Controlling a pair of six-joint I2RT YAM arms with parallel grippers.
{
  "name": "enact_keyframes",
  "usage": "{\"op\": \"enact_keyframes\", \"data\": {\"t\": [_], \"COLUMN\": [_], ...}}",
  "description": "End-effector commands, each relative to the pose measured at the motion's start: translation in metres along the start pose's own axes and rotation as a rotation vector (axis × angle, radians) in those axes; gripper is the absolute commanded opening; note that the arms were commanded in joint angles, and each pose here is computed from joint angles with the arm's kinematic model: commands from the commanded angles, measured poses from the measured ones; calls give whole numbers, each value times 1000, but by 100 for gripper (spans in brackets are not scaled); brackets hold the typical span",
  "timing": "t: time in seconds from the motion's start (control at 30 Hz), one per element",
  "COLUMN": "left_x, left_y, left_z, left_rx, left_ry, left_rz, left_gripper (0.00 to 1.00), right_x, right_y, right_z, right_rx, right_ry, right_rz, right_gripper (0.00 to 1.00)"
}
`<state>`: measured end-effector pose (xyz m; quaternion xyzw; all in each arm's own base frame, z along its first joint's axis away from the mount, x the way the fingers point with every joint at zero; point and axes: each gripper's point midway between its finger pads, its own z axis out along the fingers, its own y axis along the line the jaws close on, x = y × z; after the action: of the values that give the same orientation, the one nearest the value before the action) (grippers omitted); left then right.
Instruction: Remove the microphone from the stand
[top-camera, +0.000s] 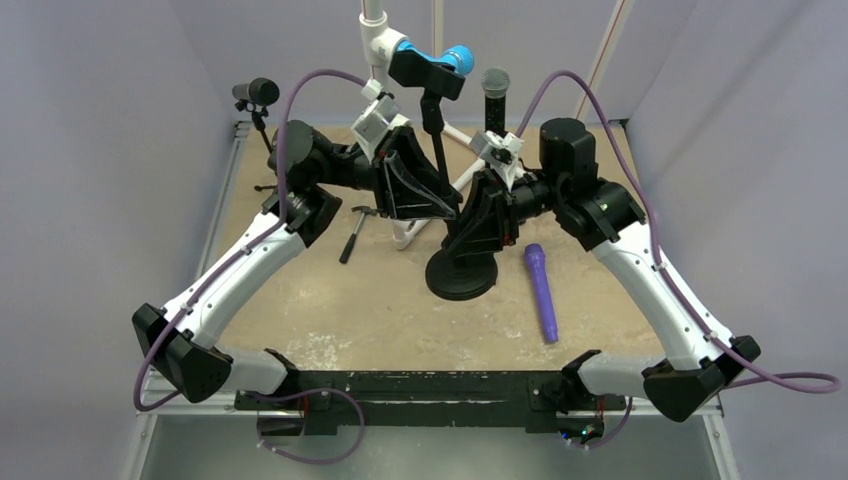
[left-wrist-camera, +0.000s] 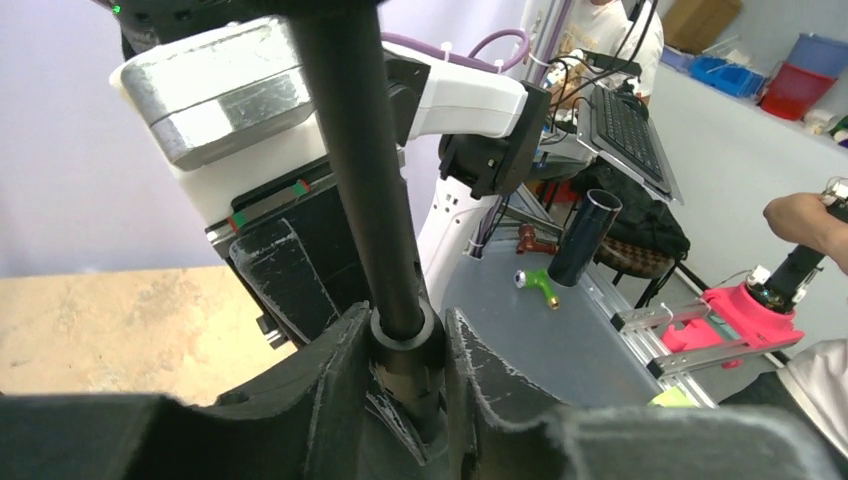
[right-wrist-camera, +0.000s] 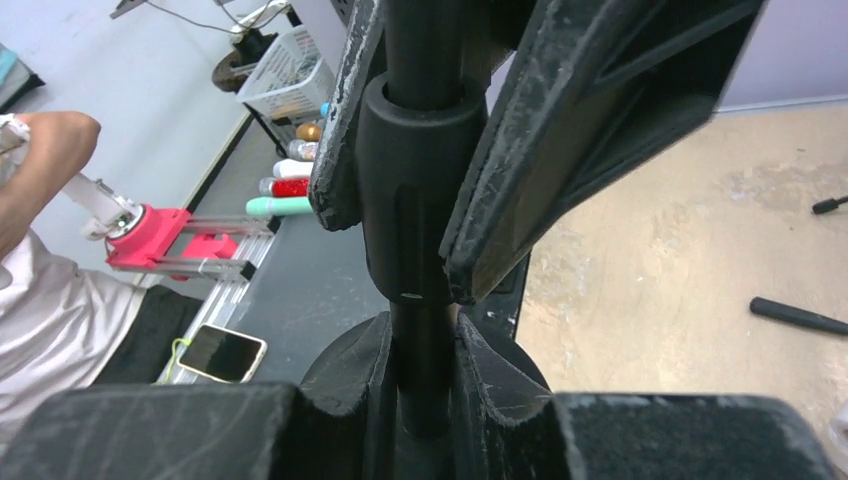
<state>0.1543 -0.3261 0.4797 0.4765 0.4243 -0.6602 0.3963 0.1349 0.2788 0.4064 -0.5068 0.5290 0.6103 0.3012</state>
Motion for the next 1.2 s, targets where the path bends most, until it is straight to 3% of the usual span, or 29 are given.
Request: {"op": "enact_keyframes", "data": {"t": [0.0, 0.07, 0.17, 0.37, 0.47, 0.6, 0.67, 0.77, 0.9, 0.97, 1.17], "left_x": [-3, -3, -2, 8, 4, -4, -8, -11, -10, -6, -1], "left_y": [9, 15, 24, 61, 63, 54, 47, 31, 12, 5, 0], "left_z": [2, 1, -3, -48, -62, -61, -61, -57, -51, -48, -38], "left_rx": [-54, -99, -211, -654, -736, -724, -706, -615, -473, -409, -234], "left_ry": [-20, -30, -41, -75, -105, -112, -102, -72, -9, 27, 98], "left_rz": [-10, -43, -107, -335, -378, -373, -322, -213, -59, 1, 136], "left_gripper": [19, 0, 0, 0, 0, 2, 19, 60, 95, 100, 97], "right_x": [-7, -4, -4, -13, -19, -26, -28, -27, -24, -24, -22], "right_y": [-7, -14, -25, -49, -60, -64, -61, -54, -31, -21, 10], "right_z": [0, -1, -6, -20, -23, -24, -25, -23, -15, -13, -1], "right_rx": [40, 86, 177, 369, 413, 433, 431, 401, 279, 229, 27], "right_ry": [-17, -9, 8, 43, 53, 56, 56, 50, 31, 22, -4], "right_rz": [-44, -47, -89, -174, -198, -217, -227, -225, -210, -198, -120], "right_gripper": [0, 0, 0, 0, 0, 0, 0, 0, 0, 0, 0]}}
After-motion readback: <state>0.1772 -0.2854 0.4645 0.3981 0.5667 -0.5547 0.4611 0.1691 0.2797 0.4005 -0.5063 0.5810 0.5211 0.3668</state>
